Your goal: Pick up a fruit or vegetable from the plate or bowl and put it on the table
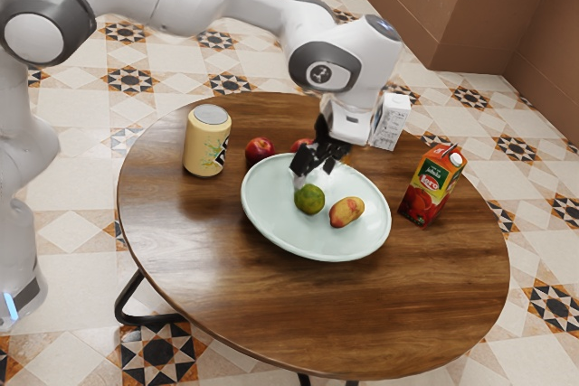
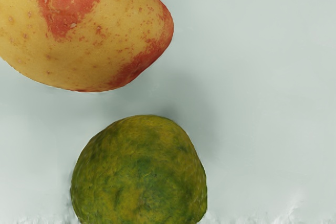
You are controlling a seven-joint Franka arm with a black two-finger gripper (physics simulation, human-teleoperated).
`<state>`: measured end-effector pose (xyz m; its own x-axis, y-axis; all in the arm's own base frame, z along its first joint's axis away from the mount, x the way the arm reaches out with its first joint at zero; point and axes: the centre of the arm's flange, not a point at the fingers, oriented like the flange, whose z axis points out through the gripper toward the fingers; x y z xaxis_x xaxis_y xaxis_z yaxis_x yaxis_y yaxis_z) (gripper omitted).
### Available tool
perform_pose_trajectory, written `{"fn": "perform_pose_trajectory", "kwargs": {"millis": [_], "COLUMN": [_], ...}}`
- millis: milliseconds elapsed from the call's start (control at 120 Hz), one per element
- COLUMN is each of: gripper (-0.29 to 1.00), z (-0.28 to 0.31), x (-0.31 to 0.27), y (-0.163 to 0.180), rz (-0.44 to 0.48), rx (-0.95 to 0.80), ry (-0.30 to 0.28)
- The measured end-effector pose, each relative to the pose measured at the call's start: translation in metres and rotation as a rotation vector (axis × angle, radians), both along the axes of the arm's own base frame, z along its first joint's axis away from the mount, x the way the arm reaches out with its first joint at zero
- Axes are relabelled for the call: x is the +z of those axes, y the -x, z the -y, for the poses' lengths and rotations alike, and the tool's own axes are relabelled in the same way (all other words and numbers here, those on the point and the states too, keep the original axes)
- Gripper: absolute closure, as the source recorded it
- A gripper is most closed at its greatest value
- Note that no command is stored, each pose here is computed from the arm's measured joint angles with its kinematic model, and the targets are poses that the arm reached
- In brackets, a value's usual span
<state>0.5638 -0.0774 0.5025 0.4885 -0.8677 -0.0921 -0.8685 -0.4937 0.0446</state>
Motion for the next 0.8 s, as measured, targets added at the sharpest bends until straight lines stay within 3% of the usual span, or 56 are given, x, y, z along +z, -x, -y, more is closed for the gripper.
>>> {"fn": "perform_pose_trajectory", "kwargs": {"millis": [108, 167, 358, 800], "gripper": [0.0, 0.0, 0.0, 0.0], "z": [-0.147, -0.181, -0.126, -0.085], "x": [0.0, -0.001, 0.002, -0.008], "y": [-0.006, -0.002, -0.013, -0.018], "rz": [0.002, 0.0, 0.007, -0.012], "rx": [0.248, 0.301, 0.186, 0.092], "ry": [0.002, 0.003, 0.004, 0.014]}}
